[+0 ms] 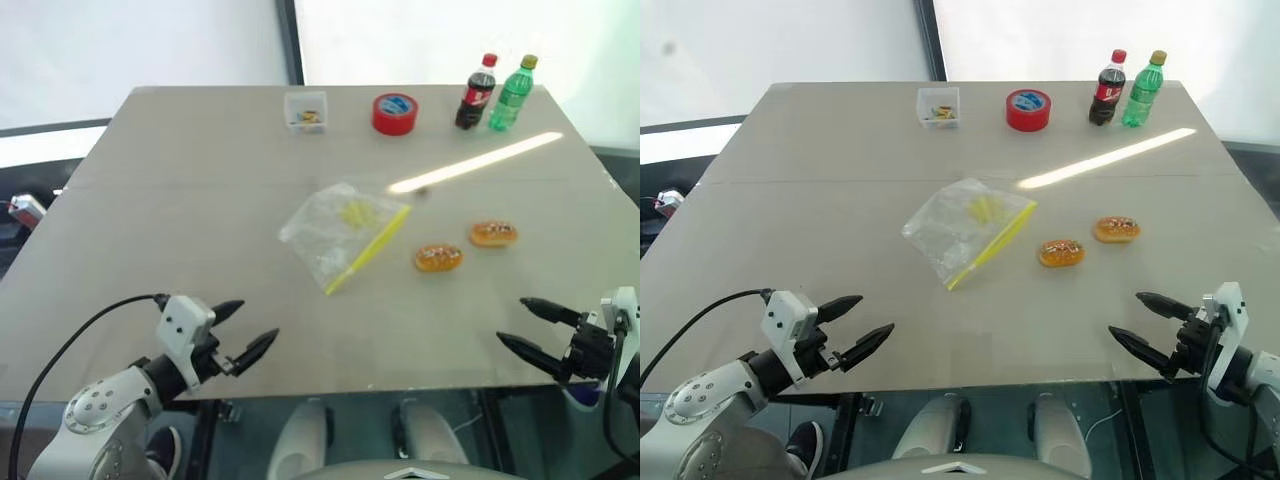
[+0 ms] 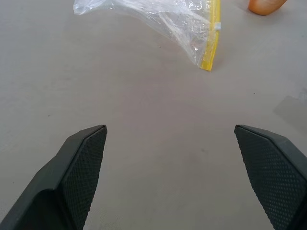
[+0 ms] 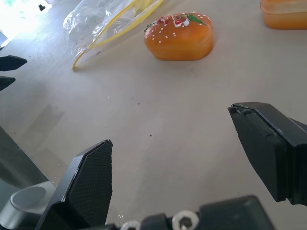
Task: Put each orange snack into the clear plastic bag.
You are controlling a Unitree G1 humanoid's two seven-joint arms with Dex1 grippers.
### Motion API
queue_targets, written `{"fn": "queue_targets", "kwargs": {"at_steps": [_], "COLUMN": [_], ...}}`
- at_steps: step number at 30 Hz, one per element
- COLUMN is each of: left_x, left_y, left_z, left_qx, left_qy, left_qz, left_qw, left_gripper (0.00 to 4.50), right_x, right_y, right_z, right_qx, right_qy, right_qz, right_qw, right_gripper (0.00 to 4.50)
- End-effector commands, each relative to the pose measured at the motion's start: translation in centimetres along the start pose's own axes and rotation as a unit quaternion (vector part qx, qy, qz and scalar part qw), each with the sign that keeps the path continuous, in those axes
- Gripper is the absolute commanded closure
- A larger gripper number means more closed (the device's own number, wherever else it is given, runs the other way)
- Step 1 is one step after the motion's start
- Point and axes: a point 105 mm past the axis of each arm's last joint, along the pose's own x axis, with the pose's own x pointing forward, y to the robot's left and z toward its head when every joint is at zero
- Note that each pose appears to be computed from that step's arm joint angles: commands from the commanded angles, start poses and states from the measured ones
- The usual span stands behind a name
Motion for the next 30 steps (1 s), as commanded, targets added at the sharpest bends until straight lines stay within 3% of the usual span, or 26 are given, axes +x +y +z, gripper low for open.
{"fn": "queue_targets", "kwargs": {"at_steps": [1,24,30], "left_x": [-0.6,0.1,2.1], "left_y": [-0.3,-0.9,-0.4], "left_z": [1.5,1.0,1.1], "left_qx": [0.009,0.01,-0.013], "left_qy": [-0.02,-0.03,-0.035], "left_qz": [-0.013,-0.029,-0.022], "left_qw": [1.0,0.999,0.999], "left_gripper": [0.0,0.0,0.0], "right_x": [-0.4,-0.3,2.3], "right_y": [-0.7,-1.1,0.8], "right_z": [1.0,0.7,3.4], "right_qx": [-0.01,-0.041,-0.187], "right_qy": [-0.01,0.001,-0.039], "right_qz": [-0.005,0.007,0.061], "right_qw": [1.0,0.999,0.98], "right_gripper": [0.03,0.03,0.03]}}
